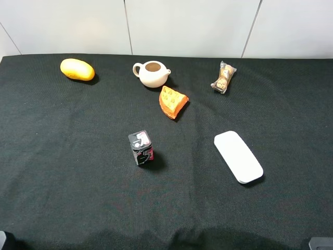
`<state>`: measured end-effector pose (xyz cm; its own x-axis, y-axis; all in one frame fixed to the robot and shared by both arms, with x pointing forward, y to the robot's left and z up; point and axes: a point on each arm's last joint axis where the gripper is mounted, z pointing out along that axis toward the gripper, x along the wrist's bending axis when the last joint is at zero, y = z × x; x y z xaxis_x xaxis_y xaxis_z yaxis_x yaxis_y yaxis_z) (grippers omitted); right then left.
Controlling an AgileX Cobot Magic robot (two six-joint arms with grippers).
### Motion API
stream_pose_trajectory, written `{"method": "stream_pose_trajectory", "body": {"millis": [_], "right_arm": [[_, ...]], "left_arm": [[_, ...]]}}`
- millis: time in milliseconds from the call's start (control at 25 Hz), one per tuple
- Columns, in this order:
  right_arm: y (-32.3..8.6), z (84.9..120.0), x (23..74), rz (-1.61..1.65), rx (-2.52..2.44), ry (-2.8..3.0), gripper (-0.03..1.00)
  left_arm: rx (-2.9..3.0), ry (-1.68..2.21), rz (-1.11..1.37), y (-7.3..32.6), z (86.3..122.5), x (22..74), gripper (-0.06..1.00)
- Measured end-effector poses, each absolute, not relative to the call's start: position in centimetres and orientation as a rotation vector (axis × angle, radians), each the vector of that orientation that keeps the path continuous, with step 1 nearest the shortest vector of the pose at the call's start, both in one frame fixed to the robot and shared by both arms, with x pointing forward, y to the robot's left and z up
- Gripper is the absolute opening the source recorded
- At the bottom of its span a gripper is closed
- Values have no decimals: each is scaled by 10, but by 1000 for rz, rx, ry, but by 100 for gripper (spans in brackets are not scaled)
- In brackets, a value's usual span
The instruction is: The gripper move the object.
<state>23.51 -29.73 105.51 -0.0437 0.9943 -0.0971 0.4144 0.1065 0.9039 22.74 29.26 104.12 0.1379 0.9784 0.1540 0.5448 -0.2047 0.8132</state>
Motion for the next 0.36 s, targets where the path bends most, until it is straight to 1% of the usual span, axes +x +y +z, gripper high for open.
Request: {"method": "stream_pose_trajectory", "body": {"millis": [360], "right_arm": [[-297, 1055, 235, 912, 1422, 1582, 69]], "left_arm": [[1827, 1462, 941, 293, 1041, 227, 99]]}}
